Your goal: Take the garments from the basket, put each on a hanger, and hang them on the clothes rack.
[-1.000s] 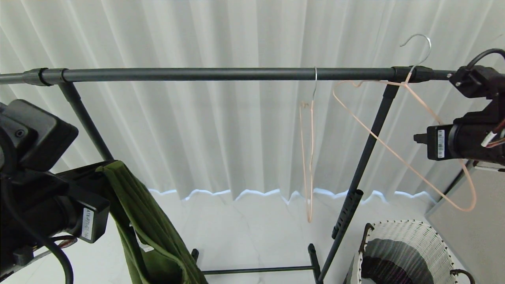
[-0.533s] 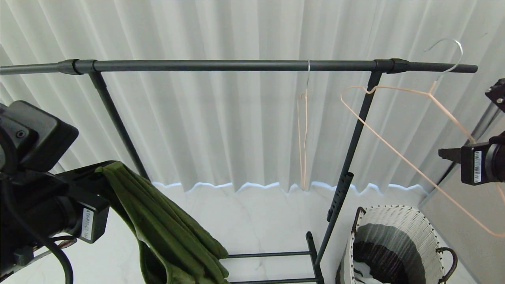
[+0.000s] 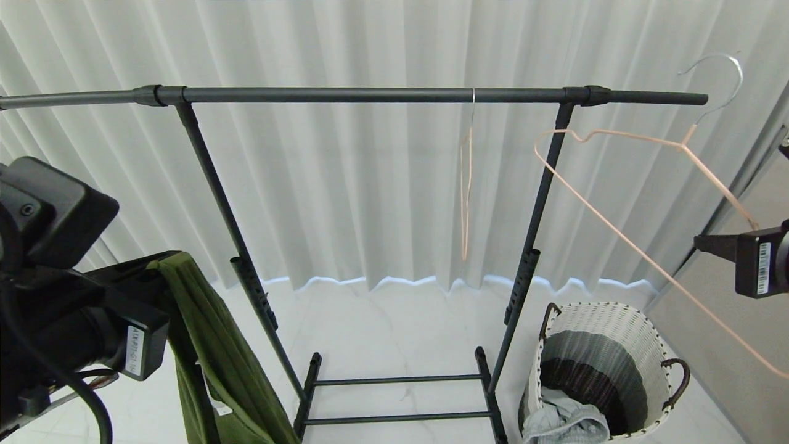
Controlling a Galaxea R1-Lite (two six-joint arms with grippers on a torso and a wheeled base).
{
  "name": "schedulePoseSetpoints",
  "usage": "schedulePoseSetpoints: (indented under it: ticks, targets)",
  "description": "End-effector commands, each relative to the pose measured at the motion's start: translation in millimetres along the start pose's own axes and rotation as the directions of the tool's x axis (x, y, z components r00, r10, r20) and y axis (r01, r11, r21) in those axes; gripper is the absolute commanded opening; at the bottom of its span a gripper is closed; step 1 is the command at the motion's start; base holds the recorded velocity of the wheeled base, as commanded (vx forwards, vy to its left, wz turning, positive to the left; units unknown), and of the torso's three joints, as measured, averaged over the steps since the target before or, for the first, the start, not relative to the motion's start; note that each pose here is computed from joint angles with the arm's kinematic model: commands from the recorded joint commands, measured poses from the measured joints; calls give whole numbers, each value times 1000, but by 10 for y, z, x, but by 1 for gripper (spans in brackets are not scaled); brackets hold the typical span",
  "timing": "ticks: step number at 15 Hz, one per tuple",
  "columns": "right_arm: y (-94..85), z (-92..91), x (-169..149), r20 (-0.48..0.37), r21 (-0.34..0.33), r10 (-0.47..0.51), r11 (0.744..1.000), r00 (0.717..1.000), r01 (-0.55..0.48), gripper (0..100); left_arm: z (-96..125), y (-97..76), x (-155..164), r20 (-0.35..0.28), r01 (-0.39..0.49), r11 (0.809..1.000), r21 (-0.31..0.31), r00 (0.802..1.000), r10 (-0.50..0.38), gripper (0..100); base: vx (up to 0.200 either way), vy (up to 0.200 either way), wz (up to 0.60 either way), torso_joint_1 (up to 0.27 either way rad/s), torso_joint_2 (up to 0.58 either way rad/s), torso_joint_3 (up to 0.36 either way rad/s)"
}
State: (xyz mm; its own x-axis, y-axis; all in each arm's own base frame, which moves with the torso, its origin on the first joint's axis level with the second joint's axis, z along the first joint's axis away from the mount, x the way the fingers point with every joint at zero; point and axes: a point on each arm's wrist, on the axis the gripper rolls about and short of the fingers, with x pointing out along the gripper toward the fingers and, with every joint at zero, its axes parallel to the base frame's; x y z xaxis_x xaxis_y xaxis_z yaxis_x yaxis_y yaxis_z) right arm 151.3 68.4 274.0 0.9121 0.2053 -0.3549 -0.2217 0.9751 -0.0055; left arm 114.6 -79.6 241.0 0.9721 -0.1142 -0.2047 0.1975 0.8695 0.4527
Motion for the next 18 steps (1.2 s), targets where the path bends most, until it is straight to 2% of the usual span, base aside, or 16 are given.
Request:
schedulePoseSetpoints:
  ticks: [1, 3, 12, 13, 16, 18]
  targets:
    - [54, 6, -84, 21, -10, 45, 999, 999, -44, 0, -5, -9, 10, -4, 1, 1000, 3, 1000, -1, 0, 0, 0, 0, 0, 0, 0]
    - [111, 10, -125, 31, -21, 83, 996, 996, -82, 0, -5, -9, 10, -4, 1, 1000, 4, 1000, -1, 0, 0, 0, 0, 0, 0, 0]
    - [296, -16, -191, 25, -61, 202, 978, 979, -200, 0, -14, -23, 25, -11, 6, 1000, 8, 1000, -5, 0, 0, 200, 0, 5, 2, 5]
    - [331, -27, -210, 22, -67, 227, 972, 974, -225, 0, -21, -29, 25, -12, 12, 1000, 6, 1000, -12, 0, 0, 0, 0, 0, 0, 0]
    - [443, -132, -267, -9, -95, 308, 947, 951, -308, 0, -54, -45, 22, -17, 22, 1000, 14, 1000, -22, 0, 0, 0, 0, 0, 0, 0]
    - [564, -305, -389, -55, -117, 427, 895, 903, -430, 0, 6, -64, 77, -16, 33, 999, 19, 999, -33, 0, 0, 0, 0, 0, 0, 0]
